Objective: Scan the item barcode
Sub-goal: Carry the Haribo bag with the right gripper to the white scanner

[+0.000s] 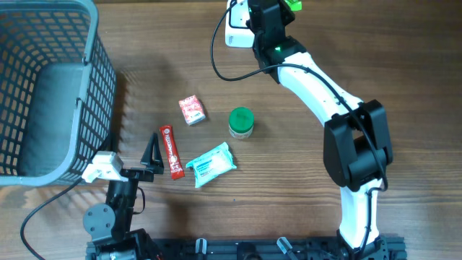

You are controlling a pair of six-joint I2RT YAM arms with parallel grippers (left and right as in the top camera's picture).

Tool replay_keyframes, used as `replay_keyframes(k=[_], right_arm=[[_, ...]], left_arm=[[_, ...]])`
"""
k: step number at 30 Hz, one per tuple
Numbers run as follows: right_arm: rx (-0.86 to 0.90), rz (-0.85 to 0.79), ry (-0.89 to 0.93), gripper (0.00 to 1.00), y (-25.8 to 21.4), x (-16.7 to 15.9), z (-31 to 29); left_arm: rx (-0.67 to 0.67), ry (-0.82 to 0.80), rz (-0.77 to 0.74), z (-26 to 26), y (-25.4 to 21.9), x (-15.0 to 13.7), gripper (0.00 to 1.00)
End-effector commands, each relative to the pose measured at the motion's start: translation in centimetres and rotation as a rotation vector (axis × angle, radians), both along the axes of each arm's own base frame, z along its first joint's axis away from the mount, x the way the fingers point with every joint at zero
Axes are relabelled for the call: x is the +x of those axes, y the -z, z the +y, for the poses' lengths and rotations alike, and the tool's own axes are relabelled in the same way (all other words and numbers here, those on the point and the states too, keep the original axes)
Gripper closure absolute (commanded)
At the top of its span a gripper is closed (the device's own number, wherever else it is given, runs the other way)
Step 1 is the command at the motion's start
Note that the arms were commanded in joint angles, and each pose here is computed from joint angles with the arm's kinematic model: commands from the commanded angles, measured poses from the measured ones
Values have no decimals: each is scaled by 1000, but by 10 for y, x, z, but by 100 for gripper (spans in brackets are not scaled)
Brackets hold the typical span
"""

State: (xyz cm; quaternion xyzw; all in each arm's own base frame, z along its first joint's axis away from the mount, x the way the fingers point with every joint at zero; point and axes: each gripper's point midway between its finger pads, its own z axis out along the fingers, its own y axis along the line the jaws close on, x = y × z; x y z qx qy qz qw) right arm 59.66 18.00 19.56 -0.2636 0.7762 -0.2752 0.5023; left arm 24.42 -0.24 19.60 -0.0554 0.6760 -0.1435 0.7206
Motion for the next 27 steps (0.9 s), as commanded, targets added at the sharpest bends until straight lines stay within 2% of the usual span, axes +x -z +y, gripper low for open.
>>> replay_keyframes(k=[1, 6, 12, 18, 27], right_arm=[[-79, -9, 4, 96, 6, 8, 3], [-126, -42, -25, 96, 5, 10, 16], [-246, -54, -67, 96, 17, 11, 34], [-473, -65, 24, 96, 40, 20, 18], [-563, -57, 83, 96, 47, 19, 7]], left_arm=[[-6, 12, 25, -2, 6, 2, 0], [-11, 7, 41, 0, 9, 5, 0], [-34, 3, 141, 2, 32, 12, 0], [-40, 3, 151, 3, 35, 16, 0], [-42, 4, 158, 3, 36, 17, 0]])
